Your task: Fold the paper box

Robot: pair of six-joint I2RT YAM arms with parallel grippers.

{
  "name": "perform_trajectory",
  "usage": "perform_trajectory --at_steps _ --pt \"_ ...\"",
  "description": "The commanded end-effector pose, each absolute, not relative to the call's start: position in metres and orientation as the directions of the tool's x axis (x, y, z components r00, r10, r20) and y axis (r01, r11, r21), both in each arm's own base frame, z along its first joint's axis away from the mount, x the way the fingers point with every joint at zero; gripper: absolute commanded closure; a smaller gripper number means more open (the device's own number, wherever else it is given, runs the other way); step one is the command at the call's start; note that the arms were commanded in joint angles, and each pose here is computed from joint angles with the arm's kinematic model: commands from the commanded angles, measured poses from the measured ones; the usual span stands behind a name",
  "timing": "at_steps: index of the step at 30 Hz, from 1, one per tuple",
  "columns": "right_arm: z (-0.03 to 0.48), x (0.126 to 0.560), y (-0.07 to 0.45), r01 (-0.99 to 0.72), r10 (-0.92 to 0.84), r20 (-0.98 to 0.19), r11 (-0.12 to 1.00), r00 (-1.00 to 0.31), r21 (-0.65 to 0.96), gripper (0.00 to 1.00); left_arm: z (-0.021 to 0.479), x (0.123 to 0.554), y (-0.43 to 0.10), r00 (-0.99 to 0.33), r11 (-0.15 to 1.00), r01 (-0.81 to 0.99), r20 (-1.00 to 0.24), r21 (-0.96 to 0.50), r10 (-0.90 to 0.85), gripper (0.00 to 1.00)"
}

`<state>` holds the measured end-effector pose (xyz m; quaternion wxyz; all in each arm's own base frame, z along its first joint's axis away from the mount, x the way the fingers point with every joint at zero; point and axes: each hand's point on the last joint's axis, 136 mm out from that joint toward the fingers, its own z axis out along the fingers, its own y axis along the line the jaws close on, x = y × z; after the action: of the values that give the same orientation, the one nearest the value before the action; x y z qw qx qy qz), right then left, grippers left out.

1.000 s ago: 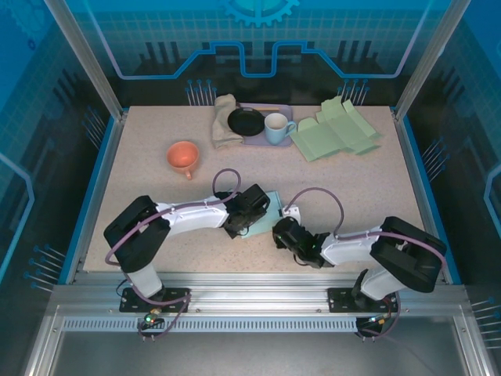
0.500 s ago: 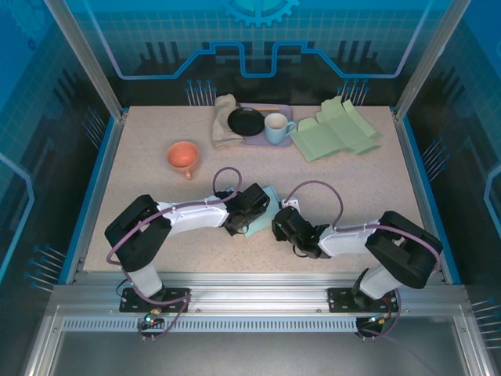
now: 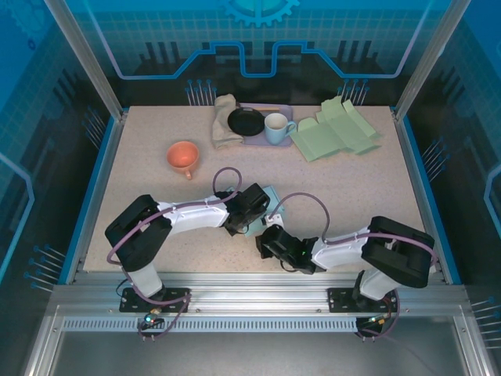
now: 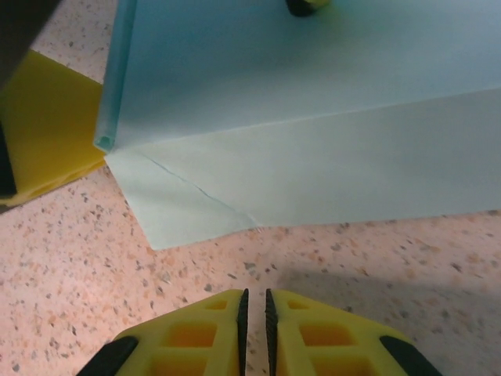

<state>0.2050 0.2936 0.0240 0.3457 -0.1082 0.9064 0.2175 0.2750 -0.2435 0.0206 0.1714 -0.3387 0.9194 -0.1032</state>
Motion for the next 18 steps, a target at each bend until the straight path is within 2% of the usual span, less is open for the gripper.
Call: perform_trajectory --at_steps 1,7,13,18 --pt "0.035 0.222 0.308 -0.333 0.055 -0.699 0.851 -0.713 0.407 0.84 -0.056 0.166 -0.16 -0.826 0.794 -0.558 -0.072 0.242 -0.559 0.11" --pt "0.031 0.249 0.307 -0.297 0.156 -0.677 0.812 -0.719 0.502 0.85 -0.062 0.16 -0.17 -0.839 0.813 -0.537 -0.038 0.223 -0.543 0.11" --pt "0.018 0.264 0.295 -0.217 0.241 -0.606 0.784 -0.758 0.582 0.85 -0.052 0.157 -0.18 -0.849 0.834 -0.522 -0.021 0.177 -0.527 0.11" --pt "0.017 0.262 0.267 -0.136 0.28 -0.571 0.804 -0.772 0.579 0.85 -0.013 0.175 -0.17 -0.846 0.833 -0.533 -0.135 0.148 -0.516 0.1"
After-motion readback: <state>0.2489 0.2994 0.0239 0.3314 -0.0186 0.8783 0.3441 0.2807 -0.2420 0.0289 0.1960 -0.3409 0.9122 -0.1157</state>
